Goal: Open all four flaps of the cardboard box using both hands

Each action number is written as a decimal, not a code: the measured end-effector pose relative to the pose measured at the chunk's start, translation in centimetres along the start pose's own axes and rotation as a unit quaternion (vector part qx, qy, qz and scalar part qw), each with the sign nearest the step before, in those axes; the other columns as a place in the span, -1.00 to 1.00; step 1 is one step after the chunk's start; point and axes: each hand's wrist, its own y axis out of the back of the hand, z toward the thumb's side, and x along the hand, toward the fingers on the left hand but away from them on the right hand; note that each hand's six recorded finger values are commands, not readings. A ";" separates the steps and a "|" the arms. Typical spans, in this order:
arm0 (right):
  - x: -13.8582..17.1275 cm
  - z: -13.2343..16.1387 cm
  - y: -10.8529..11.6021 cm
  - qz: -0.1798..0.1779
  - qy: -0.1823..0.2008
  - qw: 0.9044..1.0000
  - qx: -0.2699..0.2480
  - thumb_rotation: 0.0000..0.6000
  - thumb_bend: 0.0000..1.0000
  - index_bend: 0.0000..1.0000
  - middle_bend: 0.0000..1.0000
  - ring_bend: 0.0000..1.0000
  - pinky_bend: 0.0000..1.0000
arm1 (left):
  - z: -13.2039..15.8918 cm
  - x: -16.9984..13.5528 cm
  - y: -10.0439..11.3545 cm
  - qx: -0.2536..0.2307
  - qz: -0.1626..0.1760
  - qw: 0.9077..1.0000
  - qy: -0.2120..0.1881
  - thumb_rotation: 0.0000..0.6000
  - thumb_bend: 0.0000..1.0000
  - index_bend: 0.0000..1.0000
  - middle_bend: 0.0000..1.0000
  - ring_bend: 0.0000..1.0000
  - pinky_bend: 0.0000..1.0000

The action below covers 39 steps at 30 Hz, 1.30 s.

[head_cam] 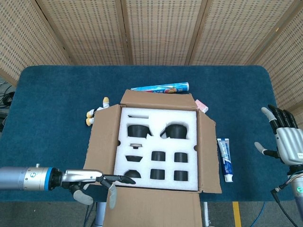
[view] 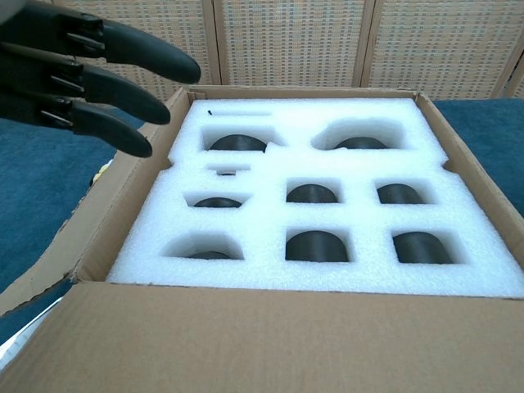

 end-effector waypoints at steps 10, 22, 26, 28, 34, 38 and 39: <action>-0.2 -0.1 -0.2 0.001 -0.003 1.000 -0.003 1.00 -0.48 -0.86 -0.93 -1.00 -1.00 | -1.1 -1.3 2.8 0.112 0.113 0.986 0.046 -0.62 -0.90 -0.21 -1.00 -1.00 -1.00; -0.5 -1.1 -0.7 0.002 -0.013 1.000 -0.003 1.00 -0.48 -0.86 -0.93 -1.00 -1.00 | -3.4 -5.2 6.3 0.265 0.278 0.911 0.150 -0.62 -0.90 -0.44 -1.00 -1.00 -1.00; -0.5 -1.4 -0.9 0.003 -0.016 1.000 -0.003 1.00 -0.48 -0.86 -0.93 -1.00 -1.00 | -4.6 -7.2 7.1 0.306 0.331 0.870 0.200 -0.62 -0.90 -0.59 -1.00 -1.00 -1.00; -0.5 -1.6 -0.9 0.003 -0.019 1.000 -0.001 1.00 -0.48 -0.86 -0.93 -1.00 -1.00 | -5.4 -8.5 7.4 0.320 0.359 0.847 0.227 -0.62 -0.90 -0.67 -1.00 -1.00 -1.00; -0.6 -2.1 -1.3 0.001 -0.024 1.000 0.012 1.00 -0.48 -0.86 -0.93 -1.00 -1.00 | -7.5 -11.8 7.3 0.344 0.426 0.784 0.294 -0.63 -0.90 -0.87 -1.00 -1.00 -1.00; -0.6 -2.3 -1.6 0.001 -0.028 0.999 0.020 1.00 -0.48 -0.86 -0.93 -1.00 -1.00 | -8.7 -13.7 6.8 0.357 0.456 0.746 0.328 -0.61 -0.90 -0.94 -1.00 -1.00 -1.00; -0.5 -2.4 -1.7 0.001 -0.030 0.999 0.023 1.00 -0.48 -0.86 -0.93 -1.00 -1.00 | -9.0 -14.3 6.6 0.363 0.463 0.734 0.340 -0.61 -0.90 -0.94 -1.00 -1.00 -1.00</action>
